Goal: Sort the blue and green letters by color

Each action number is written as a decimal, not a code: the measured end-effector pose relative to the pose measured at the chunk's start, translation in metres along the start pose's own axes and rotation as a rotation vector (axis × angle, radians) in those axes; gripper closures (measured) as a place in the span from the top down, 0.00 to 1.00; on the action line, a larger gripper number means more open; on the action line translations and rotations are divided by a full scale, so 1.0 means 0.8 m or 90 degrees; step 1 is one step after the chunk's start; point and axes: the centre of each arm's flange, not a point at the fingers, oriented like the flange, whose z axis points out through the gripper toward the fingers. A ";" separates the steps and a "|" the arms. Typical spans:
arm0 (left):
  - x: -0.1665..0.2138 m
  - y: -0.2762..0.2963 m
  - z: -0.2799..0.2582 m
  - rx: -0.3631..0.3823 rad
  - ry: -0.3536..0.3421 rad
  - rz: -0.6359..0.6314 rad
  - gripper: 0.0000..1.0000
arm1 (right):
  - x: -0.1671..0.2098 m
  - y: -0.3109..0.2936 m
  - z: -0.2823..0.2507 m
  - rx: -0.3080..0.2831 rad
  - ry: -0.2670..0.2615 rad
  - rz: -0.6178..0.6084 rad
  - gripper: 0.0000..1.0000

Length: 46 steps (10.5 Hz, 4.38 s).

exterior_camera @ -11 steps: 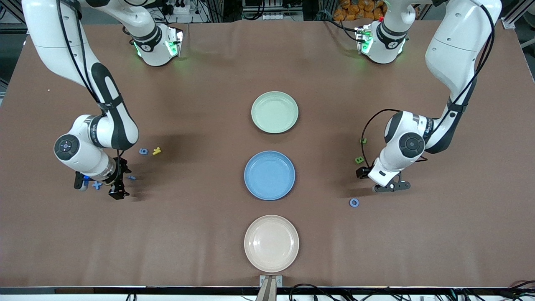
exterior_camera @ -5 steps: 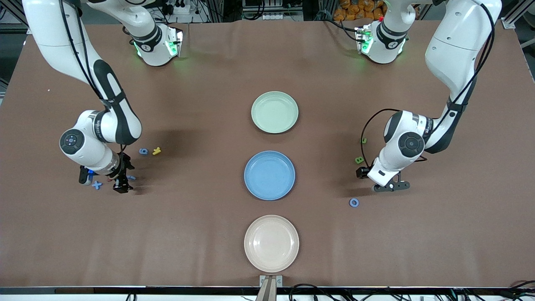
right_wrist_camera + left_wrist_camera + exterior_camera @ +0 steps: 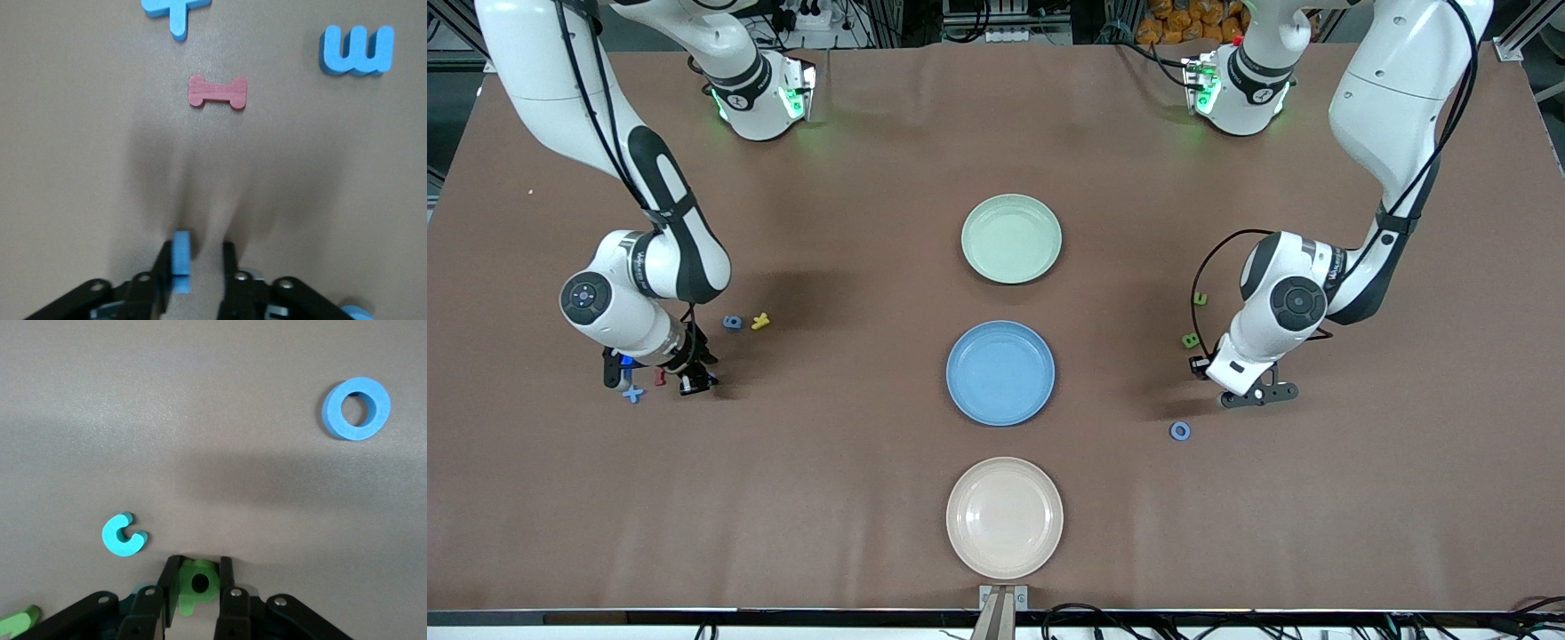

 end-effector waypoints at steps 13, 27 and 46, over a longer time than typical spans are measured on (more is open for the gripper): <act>-0.187 0.306 -0.084 -0.024 -0.038 -0.131 0.27 | -0.230 -0.099 -0.090 0.050 -0.004 -0.424 0.10; -0.257 0.335 -0.101 0.060 -0.077 -0.183 1.00 | -0.604 -0.105 -0.111 0.150 -0.069 -0.599 0.15; -0.176 0.048 -0.025 -0.014 -0.013 0.106 1.00 | -0.060 -0.120 -0.255 -0.042 -0.060 -0.546 1.00</act>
